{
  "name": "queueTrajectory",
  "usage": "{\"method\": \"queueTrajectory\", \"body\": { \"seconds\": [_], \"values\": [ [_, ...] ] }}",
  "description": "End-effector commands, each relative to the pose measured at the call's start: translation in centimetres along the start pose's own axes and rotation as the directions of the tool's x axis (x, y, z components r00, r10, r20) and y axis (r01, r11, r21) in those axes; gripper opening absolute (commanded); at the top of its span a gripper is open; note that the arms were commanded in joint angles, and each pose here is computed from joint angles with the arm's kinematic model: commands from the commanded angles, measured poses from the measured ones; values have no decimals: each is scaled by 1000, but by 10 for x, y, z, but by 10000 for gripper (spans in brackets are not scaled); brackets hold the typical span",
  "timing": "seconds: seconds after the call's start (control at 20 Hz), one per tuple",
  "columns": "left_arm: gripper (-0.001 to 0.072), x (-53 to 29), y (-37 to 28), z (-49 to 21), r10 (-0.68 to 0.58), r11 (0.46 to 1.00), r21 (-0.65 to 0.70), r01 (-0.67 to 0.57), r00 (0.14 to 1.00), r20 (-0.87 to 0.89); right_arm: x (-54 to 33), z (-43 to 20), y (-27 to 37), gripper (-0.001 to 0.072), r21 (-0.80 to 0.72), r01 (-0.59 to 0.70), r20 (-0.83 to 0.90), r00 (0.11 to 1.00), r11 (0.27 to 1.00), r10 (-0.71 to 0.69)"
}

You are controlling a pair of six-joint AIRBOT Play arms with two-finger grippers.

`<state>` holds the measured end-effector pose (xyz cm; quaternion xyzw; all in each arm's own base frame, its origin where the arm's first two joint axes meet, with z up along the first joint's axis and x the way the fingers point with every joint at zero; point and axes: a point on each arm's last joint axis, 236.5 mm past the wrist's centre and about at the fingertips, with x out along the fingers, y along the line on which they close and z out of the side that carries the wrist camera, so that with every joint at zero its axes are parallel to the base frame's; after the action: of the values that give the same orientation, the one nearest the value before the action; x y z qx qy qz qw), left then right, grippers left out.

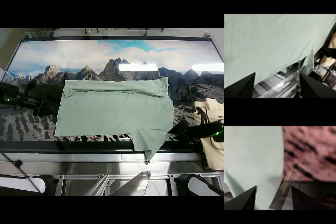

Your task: Fold the shirts.

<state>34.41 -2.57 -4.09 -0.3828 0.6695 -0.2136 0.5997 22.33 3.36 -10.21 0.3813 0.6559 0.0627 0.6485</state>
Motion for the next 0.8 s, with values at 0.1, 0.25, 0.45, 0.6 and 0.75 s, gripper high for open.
{"method": "queueTrajectory", "body": {
  "seconds": [0.1,0.25,0.45,0.6,0.75],
  "values": [
    [570,24,29,-62,39,998,-56,-33,993,108,28,-37,-11,510,76,-27,78,997,997,21],
    [569,32,34,-78,70,998,-20,-68,985,158,35,-28,6,363,25,-125,123,985,992,121],
    [570,36,40,-90,112,994,-16,-111,966,233,38,-38,14,21,-31,-164,73,983,986,166],
    [570,26,48,-89,180,982,3,-188,944,278,30,-37,22,21,-29,-176,96,979,984,178],
    [570,3,69,-86,320,945,-39,-324,899,298,19,-30,30,20,-40,-175,155,972,984,179]
  ]
}}
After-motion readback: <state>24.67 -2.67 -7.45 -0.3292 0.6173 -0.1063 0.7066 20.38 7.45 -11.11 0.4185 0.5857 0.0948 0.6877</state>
